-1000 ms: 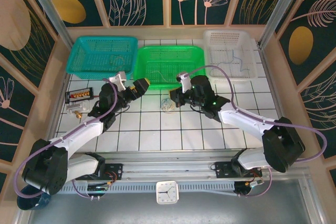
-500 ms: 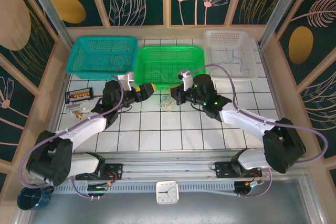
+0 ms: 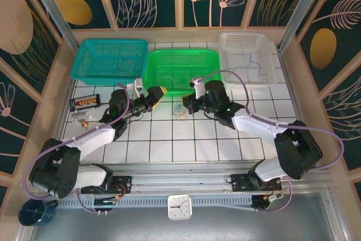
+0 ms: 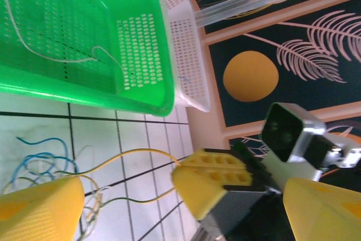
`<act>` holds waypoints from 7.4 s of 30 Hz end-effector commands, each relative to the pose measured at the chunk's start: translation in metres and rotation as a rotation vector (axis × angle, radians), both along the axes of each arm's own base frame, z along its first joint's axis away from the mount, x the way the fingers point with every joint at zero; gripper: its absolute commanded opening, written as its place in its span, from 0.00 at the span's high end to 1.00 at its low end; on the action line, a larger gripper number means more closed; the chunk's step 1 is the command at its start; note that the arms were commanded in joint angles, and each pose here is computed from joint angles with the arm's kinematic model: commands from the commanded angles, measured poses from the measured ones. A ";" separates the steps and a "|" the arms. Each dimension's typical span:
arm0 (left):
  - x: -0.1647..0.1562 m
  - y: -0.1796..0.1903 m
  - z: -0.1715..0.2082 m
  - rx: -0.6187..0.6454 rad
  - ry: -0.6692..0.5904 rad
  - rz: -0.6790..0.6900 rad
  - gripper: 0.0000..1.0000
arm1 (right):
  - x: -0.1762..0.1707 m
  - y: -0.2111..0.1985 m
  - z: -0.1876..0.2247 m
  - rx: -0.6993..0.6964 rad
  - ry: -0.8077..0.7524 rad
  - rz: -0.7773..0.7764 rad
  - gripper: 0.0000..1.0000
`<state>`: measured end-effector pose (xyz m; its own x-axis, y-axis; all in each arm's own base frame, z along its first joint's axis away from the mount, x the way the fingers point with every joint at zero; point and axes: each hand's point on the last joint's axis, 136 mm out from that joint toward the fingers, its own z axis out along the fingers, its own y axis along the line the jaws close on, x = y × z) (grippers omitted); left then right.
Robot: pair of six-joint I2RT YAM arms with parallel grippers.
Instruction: Untangle the cables
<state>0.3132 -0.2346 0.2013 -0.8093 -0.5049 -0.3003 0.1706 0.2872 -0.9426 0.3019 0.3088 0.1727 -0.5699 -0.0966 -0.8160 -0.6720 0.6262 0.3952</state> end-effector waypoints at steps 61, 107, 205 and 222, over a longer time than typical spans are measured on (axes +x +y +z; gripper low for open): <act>0.026 -0.049 0.024 -0.191 -0.038 0.004 1.00 | -0.017 0.017 -0.008 0.064 -0.046 0.040 0.64; 0.178 0.124 0.139 0.523 -0.374 0.514 1.00 | -0.012 0.012 -0.009 0.068 -0.067 -0.158 0.44; -0.008 -0.021 -0.120 0.727 -0.087 -0.126 0.53 | -0.030 0.001 -0.113 0.020 0.373 -0.191 0.56; -0.002 -0.029 -0.135 0.759 -0.077 -0.136 0.76 | -0.031 -0.001 -0.122 0.014 0.373 -0.198 0.59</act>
